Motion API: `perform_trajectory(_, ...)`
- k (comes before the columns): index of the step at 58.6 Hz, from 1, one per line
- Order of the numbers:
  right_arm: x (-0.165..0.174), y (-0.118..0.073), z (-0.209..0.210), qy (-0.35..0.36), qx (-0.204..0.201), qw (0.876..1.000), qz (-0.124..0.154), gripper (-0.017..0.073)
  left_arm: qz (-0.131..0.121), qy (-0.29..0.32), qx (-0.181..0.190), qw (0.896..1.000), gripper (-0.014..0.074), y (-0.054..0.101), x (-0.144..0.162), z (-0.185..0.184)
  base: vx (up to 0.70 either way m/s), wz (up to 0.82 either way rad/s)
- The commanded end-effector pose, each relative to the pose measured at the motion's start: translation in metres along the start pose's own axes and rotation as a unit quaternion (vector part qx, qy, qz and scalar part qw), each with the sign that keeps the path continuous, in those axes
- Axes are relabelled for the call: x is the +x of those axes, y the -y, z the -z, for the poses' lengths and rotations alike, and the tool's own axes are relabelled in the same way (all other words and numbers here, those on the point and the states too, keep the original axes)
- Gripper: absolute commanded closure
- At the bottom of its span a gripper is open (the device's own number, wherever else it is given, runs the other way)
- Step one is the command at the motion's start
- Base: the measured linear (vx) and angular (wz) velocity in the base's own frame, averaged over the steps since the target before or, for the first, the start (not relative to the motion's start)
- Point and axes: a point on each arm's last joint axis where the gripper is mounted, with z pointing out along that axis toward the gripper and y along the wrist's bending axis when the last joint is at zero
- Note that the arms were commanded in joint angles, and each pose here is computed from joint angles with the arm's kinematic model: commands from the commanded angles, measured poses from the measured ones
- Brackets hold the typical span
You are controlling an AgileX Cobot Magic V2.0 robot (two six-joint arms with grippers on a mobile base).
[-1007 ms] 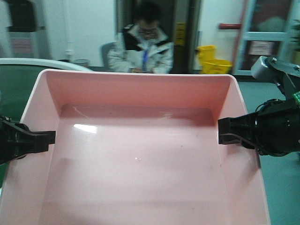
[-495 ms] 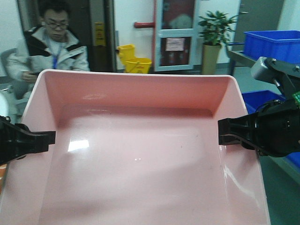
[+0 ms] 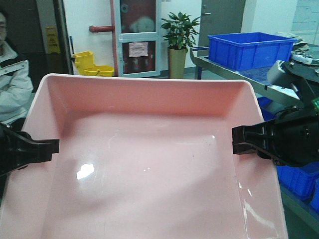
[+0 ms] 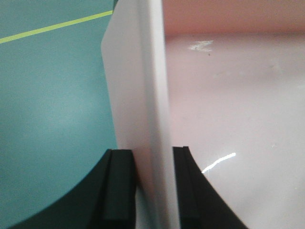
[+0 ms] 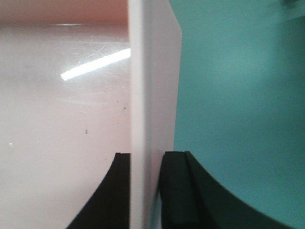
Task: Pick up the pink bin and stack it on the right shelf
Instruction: 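Hold the pink bin with both grippers while the base drives to the table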
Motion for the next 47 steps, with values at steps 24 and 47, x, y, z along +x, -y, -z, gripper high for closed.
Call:
perform_trajectory(24,-0.0178,0.013,0.0223,0.082,0.06,0.994,0.046,0.0568,-0.048,0.072,-0.037,0.996,0.0595,-0.0061,-0.0182,0.0171,0.43,-0.04)
perform_trajectory(47,-0.0179,0.013,0.0223,0.083,0.06,0.994,0.047,0.0568,-0.048,0.072,-0.037,0.996,0.0595,-0.0061,-0.0182,0.0171,0.51,0.09)
